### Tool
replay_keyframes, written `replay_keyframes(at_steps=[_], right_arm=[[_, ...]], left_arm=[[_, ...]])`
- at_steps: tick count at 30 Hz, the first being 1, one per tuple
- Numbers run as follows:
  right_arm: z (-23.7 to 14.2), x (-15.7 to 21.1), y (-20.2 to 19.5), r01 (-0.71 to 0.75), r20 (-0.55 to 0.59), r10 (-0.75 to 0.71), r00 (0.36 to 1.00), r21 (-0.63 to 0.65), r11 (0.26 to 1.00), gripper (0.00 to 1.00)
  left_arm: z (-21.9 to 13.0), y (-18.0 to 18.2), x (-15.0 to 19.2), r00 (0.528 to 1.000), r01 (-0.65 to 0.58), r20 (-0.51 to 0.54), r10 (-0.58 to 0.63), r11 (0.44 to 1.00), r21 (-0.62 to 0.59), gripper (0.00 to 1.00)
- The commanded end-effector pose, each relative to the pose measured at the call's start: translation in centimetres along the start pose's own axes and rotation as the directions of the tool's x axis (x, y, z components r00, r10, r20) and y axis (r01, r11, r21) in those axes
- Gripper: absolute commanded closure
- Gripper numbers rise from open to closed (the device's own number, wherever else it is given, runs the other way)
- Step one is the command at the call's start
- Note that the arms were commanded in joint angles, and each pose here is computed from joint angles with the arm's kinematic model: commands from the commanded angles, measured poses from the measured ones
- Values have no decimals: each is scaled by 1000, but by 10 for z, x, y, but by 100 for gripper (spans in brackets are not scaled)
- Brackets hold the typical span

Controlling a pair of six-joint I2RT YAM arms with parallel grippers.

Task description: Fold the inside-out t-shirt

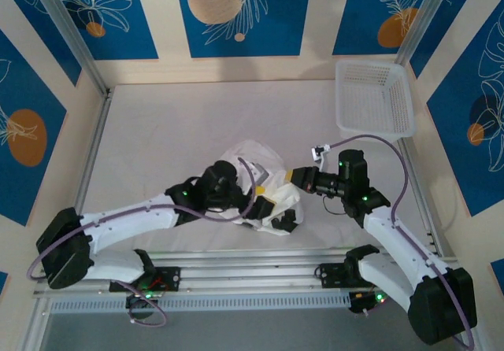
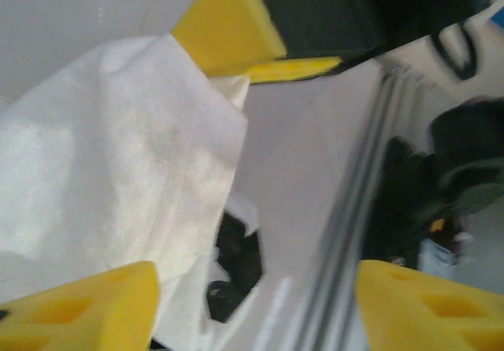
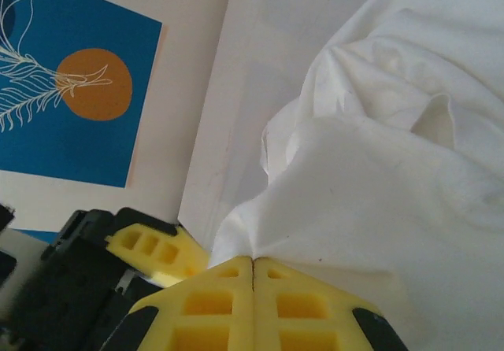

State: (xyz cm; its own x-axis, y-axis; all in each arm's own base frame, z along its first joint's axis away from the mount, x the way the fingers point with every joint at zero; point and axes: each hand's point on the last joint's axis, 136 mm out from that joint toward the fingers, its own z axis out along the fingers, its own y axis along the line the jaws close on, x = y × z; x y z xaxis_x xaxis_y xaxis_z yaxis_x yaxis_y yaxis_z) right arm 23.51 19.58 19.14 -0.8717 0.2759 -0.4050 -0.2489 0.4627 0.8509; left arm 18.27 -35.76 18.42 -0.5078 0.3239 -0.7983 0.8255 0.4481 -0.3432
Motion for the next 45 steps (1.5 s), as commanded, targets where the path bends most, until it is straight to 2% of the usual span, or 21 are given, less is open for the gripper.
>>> replay_keyframes(at_steps=[1, 3, 7, 11, 14, 16, 19, 20, 21, 23, 24, 28, 30, 31, 33, 35, 36, 39, 42, 43, 45], right_arm=[[0, -2, 10, 22, 4, -22, 1000, -14, 1000, 100], [0, -1, 11, 24, -2, -24, 1000, -17, 1000, 100], [0, 1, 11, 29, -10, -29, 1000, -8, 1000, 100], [-1, 4, 7, 26, -14, -26, 1000, 3, 1000, 100], [-1, 7, 4, 20, -16, -20, 1000, 7, 1000, 100], [0, 7, 4, 23, -14, -23, 1000, 5, 1000, 100], [1, 5, 6, 26, -13, -26, 1000, -6, 1000, 100], [1, 4, 7, 25, -13, -25, 1000, -9, 1000, 100], [1, 4, 8, 28, -15, -28, 999, -13, 1000, 100], [1, 5, 9, 28, -17, -28, 999, -14, 1000, 100], [1, 5, 9, 27, -17, -27, 999, -14, 1000, 100], [0, 5, 9, 27, -19, -27, 999, -12, 1000, 100], [0, 6, 8, 25, -20, -25, 999, -9, 1000, 100], [1, 6, 8, 24, -20, -24, 1000, -10, 1000, 100], [1, 5, 8, 23, -19, -24, 1000, -11, 1000, 100], [0, 4, 7, 21, -17, -22, 1000, -7, 1000, 100], [0, 3, 6, 17, -11, -17, 1000, 1, 1000, 100], [-3, -3, -17, -40, 24, 39, 999, 60, 997, 98], [0, -1, -42, -106, -19, 108, 994, 93, 990, 94], [4, 1, -40, -104, -60, 109, 992, 84, 991, 92], [7, 0, -26, -80, -117, 85, 990, 49, 996, 80]], left_arm=[[9, 46, -4, 995, -95, -4, 98, 955, -279, 22], [14, 58, -11, 994, -93, 17, 106, 933, -349, 17], [25, 68, -24, 992, -89, 49, 119, 913, -397, 16], [12, 68, -36, 988, -48, 112, 104, 908, -416, 28], [-4, 67, -43, 985, 6, 159, 60, 923, -386, 34], [-10, 69, -44, 986, 43, 168, 19, 933, -358, 45], [-7, 74, -44, 989, 77, 146, -33, 948, -310, 76], [-3, 72, -43, 990, 83, 137, -46, 957, -278, 82], [2, 70, -43, 990, 83, 130, -52, 966, -245, 84], [14, 58, -42, 994, 77, 93, -64, 987, -144, 82], [19, 52, -42, 995, 72, 77, -64, 992, -106, 77], [30, 40, -39, 993, 93, 72, -93, 996, 0, 41], [32, 35, -39, 992, 102, 73, -104, 994, 42, 36], [33, 35, -38, 992, 108, 68, -111, 993, 48, 41], [36, 41, -35, 991, 125, 48, -126, 992, 14, 63], [35, 54, -32, 988, 152, 33, -151, 987, -44, 91], [32, 58, -34, 985, 173, 35, -171, 984, -53, 100], [11, 63, -49, 953, 295, 65, -295, 955, 9, 100], [-9, 32, -75, 924, 359, 59, -379, 908, 216, 100], [-11, 19, -79, 921, 370, 21, -390, 889, 270, 100], [-11, 9, -78, 914, 397, -35, -405, 869, 295, 100]])
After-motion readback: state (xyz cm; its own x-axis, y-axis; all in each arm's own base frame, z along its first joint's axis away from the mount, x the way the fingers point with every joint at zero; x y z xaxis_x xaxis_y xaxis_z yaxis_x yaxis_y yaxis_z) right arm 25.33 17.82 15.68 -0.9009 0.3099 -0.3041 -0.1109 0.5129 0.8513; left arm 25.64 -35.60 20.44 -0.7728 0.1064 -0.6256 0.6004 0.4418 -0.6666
